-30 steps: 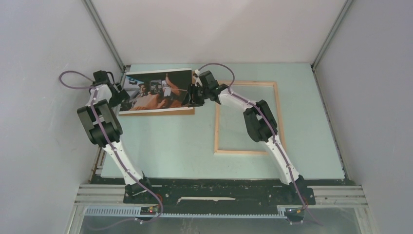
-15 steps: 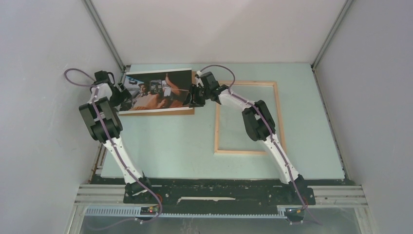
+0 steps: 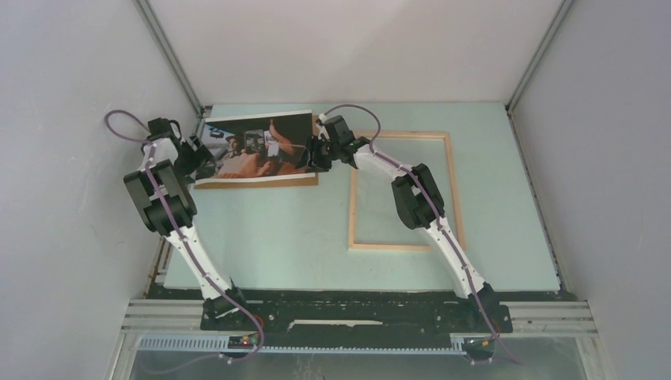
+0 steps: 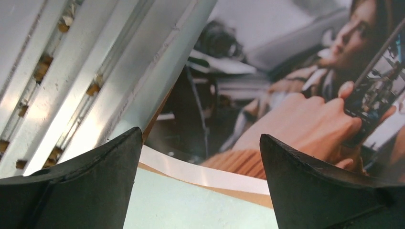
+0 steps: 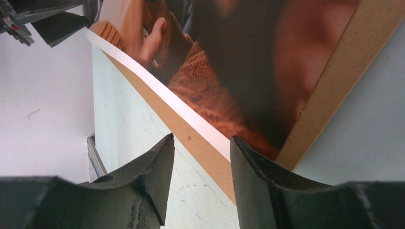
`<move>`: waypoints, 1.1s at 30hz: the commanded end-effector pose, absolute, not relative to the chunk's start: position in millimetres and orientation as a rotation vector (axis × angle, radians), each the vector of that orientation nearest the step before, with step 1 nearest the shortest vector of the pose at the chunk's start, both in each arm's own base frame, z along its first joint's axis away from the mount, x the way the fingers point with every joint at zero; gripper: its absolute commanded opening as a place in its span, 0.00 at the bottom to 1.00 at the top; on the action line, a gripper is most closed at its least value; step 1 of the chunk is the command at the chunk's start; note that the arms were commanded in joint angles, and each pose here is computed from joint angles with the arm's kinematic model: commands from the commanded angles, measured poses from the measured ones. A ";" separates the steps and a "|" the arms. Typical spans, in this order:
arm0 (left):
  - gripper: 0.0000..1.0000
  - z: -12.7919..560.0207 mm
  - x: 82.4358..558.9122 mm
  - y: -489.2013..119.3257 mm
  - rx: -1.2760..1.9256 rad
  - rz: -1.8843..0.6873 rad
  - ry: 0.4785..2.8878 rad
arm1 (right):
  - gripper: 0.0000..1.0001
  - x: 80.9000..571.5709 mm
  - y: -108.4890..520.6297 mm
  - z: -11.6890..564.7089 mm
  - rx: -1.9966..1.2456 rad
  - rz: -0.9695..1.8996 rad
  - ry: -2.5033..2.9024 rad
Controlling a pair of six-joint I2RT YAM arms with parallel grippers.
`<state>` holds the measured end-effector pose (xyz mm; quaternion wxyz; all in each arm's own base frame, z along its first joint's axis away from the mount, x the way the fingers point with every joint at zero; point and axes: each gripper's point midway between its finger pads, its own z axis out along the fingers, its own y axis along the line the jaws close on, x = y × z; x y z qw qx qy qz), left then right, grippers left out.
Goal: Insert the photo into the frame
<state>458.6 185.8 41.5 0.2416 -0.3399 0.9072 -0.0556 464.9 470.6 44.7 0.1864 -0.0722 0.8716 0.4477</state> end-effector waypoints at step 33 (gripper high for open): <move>1.00 67.0 469.5 164.6 -1.219 -0.259 2.268 | 0.57 445.6 442.7 33.7 -0.186 1.107 2.611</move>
